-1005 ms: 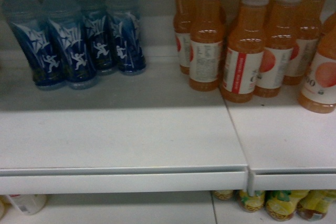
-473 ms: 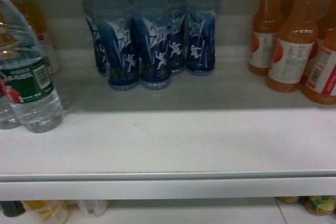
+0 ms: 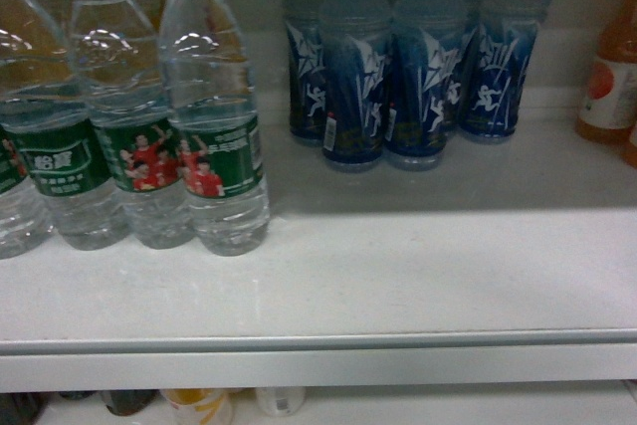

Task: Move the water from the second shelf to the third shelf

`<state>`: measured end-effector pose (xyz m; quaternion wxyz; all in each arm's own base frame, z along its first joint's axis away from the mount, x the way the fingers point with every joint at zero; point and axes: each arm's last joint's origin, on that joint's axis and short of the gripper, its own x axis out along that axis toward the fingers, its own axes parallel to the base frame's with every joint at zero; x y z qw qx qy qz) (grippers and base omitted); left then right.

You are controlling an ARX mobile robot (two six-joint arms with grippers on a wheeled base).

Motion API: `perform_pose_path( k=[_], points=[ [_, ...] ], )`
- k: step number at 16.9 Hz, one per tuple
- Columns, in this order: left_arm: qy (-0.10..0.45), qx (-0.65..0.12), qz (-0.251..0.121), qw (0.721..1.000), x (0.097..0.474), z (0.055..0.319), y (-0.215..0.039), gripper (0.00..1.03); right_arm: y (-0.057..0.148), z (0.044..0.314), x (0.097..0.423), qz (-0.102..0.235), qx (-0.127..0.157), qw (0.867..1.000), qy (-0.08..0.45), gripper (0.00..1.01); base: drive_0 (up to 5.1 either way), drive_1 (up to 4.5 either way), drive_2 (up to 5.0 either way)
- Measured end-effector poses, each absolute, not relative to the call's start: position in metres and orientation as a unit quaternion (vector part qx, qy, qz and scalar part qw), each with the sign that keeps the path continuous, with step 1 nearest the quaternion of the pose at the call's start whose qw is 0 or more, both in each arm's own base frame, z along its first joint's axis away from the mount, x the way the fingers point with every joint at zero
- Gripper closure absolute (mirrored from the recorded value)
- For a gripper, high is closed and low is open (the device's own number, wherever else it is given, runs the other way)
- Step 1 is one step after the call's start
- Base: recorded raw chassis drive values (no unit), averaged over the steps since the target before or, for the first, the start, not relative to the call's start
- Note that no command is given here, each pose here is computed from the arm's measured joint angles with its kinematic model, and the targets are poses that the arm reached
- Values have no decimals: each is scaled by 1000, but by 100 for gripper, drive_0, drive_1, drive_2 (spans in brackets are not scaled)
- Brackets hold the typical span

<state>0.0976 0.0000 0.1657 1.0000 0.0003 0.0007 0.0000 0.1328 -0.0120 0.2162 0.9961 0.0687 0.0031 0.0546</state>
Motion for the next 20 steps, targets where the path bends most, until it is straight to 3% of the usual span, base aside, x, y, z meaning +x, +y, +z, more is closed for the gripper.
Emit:
perform_pose_path(
  k=[20],
  points=[
    [1, 0, 0, 1000, 98, 166, 0, 5, -12, 216, 133, 53, 69, 996, 4, 61, 0, 0, 0]
  ],
)
